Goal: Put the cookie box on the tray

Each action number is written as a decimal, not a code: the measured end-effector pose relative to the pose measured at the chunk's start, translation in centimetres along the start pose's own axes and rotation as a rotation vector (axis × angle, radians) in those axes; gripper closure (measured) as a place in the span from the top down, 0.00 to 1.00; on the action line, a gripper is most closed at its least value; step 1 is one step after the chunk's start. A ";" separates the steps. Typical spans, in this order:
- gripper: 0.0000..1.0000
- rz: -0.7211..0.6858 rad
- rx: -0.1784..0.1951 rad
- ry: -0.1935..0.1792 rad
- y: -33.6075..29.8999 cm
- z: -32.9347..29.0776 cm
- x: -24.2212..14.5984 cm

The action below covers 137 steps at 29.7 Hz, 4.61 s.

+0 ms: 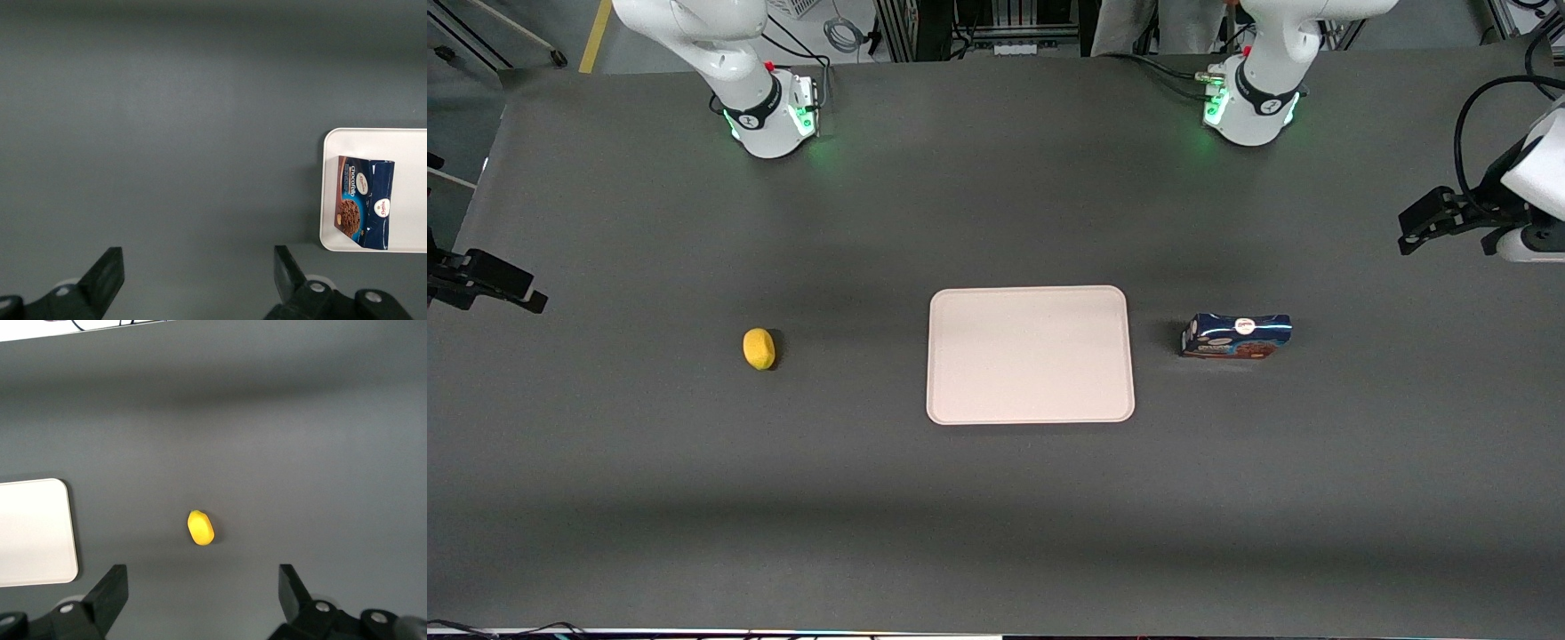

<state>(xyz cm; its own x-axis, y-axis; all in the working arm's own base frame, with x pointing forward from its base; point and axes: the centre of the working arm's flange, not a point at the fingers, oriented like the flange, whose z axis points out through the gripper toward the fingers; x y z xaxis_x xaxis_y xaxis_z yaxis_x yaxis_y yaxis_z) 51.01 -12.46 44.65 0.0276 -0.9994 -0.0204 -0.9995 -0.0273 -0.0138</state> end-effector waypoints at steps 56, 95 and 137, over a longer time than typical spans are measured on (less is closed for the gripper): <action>1.00 0.086 0.120 0.017 0.7 16.6 0.4; 0.28 0.072 0.137 0.042 0.9 21.0 -0.5; 0.19 -0.079 -0.063 -0.025 -7.9 -9.8 -2.0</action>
<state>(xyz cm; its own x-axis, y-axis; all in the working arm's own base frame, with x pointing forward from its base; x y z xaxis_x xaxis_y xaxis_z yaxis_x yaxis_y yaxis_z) 58.72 -10.49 54.60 0.1063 -0.9932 -0.0465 -0.9930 -0.1084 0.0466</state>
